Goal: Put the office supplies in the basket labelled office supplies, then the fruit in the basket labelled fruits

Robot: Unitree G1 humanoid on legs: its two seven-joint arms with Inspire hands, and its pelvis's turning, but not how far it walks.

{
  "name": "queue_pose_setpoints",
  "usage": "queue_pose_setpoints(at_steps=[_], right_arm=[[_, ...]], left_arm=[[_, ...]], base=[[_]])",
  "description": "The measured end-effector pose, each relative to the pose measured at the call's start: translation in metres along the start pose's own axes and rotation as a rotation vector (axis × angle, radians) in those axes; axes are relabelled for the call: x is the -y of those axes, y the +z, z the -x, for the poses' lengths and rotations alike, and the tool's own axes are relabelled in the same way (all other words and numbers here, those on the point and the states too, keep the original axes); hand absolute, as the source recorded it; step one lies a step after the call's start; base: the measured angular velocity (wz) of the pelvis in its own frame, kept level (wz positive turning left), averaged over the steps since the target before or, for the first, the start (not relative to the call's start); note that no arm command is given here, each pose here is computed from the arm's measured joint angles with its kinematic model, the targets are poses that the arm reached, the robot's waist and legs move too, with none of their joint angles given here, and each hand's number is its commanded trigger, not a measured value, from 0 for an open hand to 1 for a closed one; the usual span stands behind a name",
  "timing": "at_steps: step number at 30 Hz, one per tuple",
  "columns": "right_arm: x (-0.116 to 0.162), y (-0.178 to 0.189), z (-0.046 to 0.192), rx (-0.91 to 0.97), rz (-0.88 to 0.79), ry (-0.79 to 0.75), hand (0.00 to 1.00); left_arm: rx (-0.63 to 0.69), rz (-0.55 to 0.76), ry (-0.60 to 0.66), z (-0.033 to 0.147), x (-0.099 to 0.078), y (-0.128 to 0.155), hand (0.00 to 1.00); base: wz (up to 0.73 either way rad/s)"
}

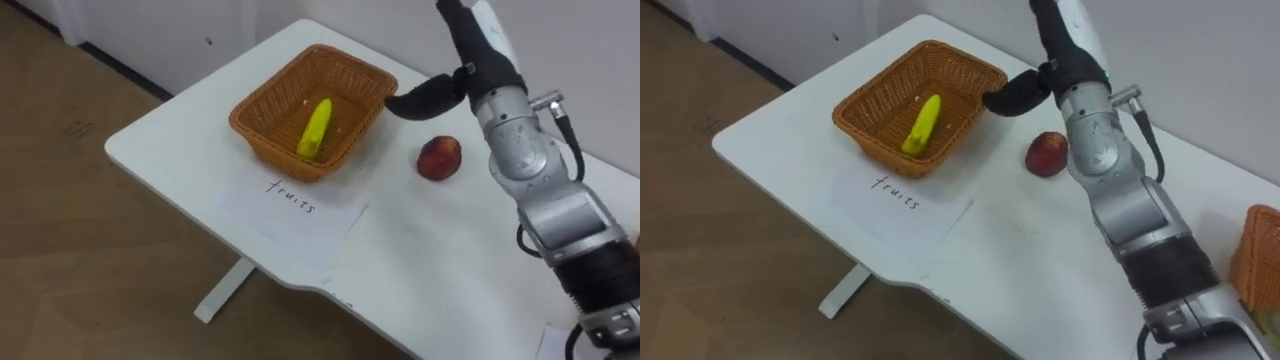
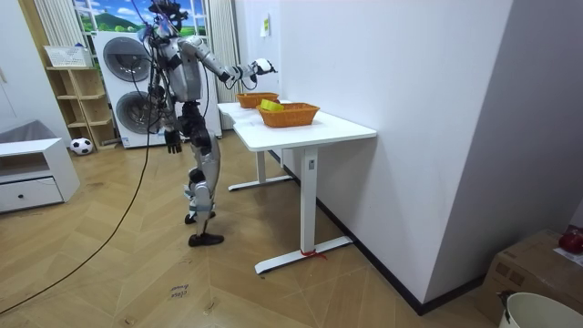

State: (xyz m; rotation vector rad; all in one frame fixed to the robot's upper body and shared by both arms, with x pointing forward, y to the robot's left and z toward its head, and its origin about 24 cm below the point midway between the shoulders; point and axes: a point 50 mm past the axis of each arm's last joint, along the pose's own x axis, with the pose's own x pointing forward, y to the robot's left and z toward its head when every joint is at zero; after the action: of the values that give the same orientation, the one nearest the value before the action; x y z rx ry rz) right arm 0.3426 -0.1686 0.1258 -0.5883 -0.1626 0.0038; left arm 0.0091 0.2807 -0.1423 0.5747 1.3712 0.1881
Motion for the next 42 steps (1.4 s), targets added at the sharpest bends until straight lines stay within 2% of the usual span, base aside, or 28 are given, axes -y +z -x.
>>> queue_pose_setpoints(at_steps=[5, 9, 14, 17, 26, 33, 42], right_arm=[[0.003, -0.006, 0.003, -0.034, -0.125, -0.048, 0.0], [0.003, -0.015, 0.005, -0.061, -0.135, -0.074, 0.0], [-0.003, -0.024, 0.008, -0.111, -0.216, -0.072, 0.0], [-0.006, -0.027, 0.01, -0.129, -0.253, -0.056, 0.0], [0.005, -0.033, 0.011, -0.154, -0.346, -0.088, 0.0], [0.005, -0.038, 0.012, -0.177, -0.351, -0.094, 0.0], [0.002, -0.071, 0.018, -0.32, -0.323, -0.103, 0.0]], left_arm=[[-0.017, -0.011, -0.026, 0.004, 0.005, -0.011, 0.0], [-0.025, -0.008, -0.044, 0.005, 0.011, -0.013, 0.0], [-0.009, -0.017, -0.094, 0.009, 0.029, -0.009, 0.0], [-0.003, -0.01, -0.111, 0.01, 0.034, -0.007, 0.0], [0.017, -0.023, -0.133, 0.013, 0.04, -0.003, 0.0], [0.028, -0.044, -0.143, 0.016, 0.044, -0.003, 0.0], [0.052, -0.078, -0.156, 0.016, 0.048, 0.001, 0.0]], base=[[0.0], [0.0], [-0.03], [0.0], [0.03], [0.0], [0.03]])
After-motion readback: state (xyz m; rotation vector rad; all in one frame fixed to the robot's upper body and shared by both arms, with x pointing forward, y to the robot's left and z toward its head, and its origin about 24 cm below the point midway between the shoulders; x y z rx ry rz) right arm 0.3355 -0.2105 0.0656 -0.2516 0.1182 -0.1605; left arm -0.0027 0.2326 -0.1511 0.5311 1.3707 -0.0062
